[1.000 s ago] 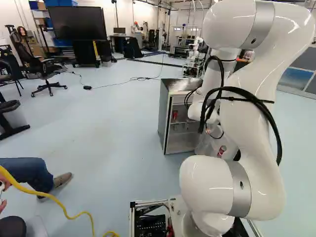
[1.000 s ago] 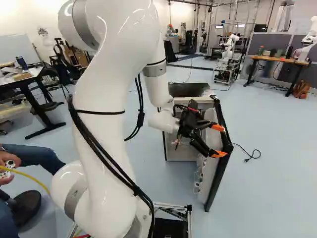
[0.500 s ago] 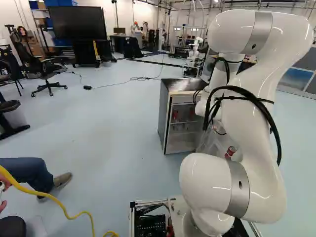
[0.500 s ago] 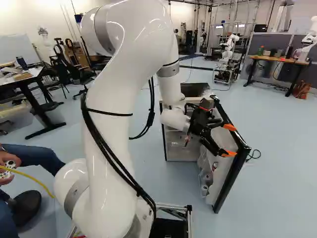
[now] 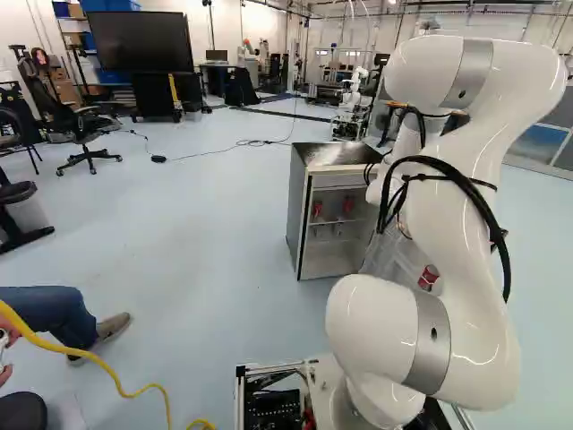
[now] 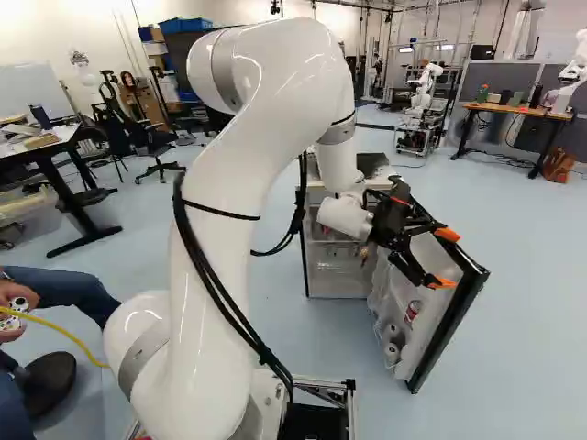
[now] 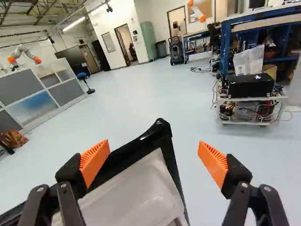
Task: Grab a drink from the fridge
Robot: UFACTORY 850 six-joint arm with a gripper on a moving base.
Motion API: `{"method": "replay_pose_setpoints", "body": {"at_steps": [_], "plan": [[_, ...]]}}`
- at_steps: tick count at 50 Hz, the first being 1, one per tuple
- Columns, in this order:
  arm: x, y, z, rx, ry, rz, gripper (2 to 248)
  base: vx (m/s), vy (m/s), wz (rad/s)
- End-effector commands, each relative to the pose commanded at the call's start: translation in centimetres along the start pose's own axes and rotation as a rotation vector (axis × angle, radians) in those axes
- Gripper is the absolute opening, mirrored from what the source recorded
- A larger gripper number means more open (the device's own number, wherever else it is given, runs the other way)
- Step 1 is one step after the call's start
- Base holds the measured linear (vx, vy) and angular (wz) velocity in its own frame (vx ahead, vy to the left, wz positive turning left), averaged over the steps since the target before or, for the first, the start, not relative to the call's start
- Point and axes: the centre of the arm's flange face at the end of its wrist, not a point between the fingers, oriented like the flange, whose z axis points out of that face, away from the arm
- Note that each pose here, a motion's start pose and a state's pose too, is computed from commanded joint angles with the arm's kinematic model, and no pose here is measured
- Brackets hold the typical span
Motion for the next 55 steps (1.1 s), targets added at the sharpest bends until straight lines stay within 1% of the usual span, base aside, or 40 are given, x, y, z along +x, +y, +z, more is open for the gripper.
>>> {"method": "replay_pose_setpoints", "body": {"at_steps": [7,15,23,31,37,42,55], "plan": [[0.0,-0.8,1.1,-0.014,0.007,0.018,247,0.0,0.0,0.0],[0.0,-0.9,1.4,-0.018,0.009,0.022,247,0.0,0.0,0.0],[0.2,0.0,1.0,-0.014,0.006,0.007,247,0.0,0.0,0.0],[0.5,1.4,0.0,0.01,-0.001,-0.022,247,0.0,0.0,0.0],[0.7,2.4,-0.9,0.044,-0.005,-0.049,247,0.0,0.0,0.0],[1.0,3.1,-1.7,0.083,-0.004,-0.072,247,0.0,0.0,0.0],[1.8,4.8,-3.8,0.225,0.014,-0.136,247,0.0,0.0,0.0]]}}
